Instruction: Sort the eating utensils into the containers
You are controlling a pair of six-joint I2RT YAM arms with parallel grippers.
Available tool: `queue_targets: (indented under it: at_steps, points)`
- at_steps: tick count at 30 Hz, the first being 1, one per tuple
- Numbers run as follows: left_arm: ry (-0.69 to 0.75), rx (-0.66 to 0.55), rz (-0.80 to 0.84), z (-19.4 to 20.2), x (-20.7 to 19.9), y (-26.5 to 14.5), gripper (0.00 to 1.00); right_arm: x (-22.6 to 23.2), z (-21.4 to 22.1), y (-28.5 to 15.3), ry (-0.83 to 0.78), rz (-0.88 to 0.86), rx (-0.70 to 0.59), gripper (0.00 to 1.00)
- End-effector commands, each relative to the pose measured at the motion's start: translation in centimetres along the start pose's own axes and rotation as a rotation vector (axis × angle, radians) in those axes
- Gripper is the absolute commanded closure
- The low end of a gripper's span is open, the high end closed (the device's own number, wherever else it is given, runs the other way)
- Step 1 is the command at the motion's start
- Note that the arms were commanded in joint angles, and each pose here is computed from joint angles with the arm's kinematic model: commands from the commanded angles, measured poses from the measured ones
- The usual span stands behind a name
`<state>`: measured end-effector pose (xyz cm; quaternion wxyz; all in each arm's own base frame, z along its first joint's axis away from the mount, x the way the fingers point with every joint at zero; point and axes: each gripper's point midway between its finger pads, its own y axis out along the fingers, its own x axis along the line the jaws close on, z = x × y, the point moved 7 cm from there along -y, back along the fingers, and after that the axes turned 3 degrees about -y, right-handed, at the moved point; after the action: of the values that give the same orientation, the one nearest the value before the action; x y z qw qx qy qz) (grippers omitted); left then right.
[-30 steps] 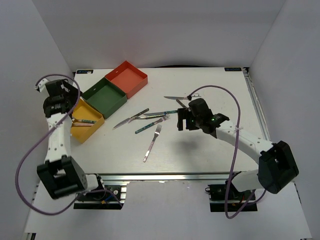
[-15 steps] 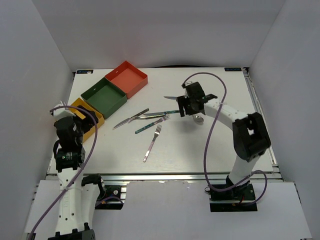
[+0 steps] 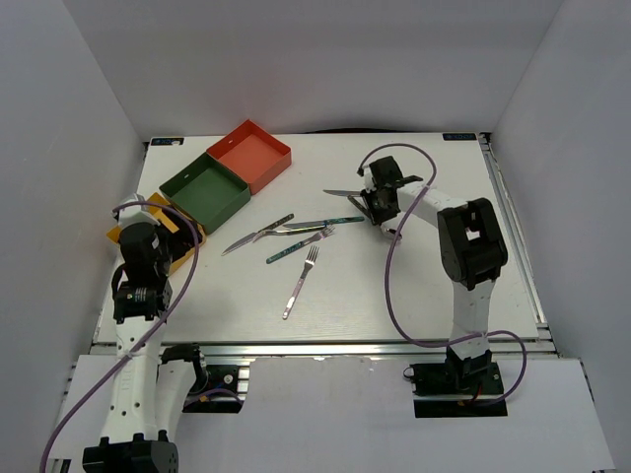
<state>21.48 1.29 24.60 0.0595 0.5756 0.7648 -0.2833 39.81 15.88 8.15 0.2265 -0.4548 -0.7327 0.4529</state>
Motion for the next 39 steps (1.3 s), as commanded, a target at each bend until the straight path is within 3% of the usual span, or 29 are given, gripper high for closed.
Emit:
queue_targets:
  at_steps: [1,8,12,14,15,18,23,26,29,32,33,36,39]
  points:
    - [0.012,-0.002,0.014,-0.1,-0.2,0.2,0.02,-0.4,-0.2,0.5,-0.041,-0.027,0.008,0.72]
    - [0.006,-0.001,0.008,0.0,-0.2,0.3,0.02,0.2,1.2,-1.2,-0.039,-0.065,0.004,1.0]
    - [-0.071,0.076,0.124,0.5,-2.0,0.6,0.02,2.0,-0.2,-5.5,-0.02,-0.084,-0.112,1.0]
    - [-0.149,0.175,0.313,1.4,-4.3,1.1,0.02,4.9,-1.5,-8.4,-0.037,-0.177,-0.191,1.0]
    - [-0.241,0.152,0.409,0.7,-6.0,1.2,0.02,6.2,-2.0,-9.3,-0.014,-0.208,-0.221,1.0]
    - [-0.34,0.215,0.631,2.1,-10.3,0.8,0.02,11.6,-3.1,-12.8,-0.013,-0.326,-0.312,1.0]
    - [-0.306,0.278,0.668,4.0,-15.6,0.8,0.02,19.4,-3.9,-16.9,0.043,-0.461,-0.388,1.0]
    - [-0.314,0.265,0.63,4.3,-15.5,1.5,0.02,22.0,-3.8,-19.0,0.032,-0.488,-0.416,1.0]
    - [-0.317,0.274,0.629,4.7,-15.5,1.7,0.1,23.7,-3.7,-20.4,0.026,-0.546,-0.444,1.0]
    - [-0.307,0.301,0.601,5.6,-15.0,2.1,0.32,25.2,-3.6,-21.4,-0.005,-0.582,-0.454,1.0]
    - [-0.306,0.315,0.592,6.1,-14.8,2.2,0.43,25.6,-3.9,-21.9,-0.01,-0.586,-0.467,1.0]
    - [-0.305,0.334,0.59,6.7,-14.5,2.3,0.49,26.2,-4.3,-22.4,-0.021,-0.605,-0.478,1.0]
    - [-0.304,0.344,0.6,6.8,-14.6,2.2,0.67,26.5,-5.0,-22.6,-0.024,-0.607,-0.484,1.0]
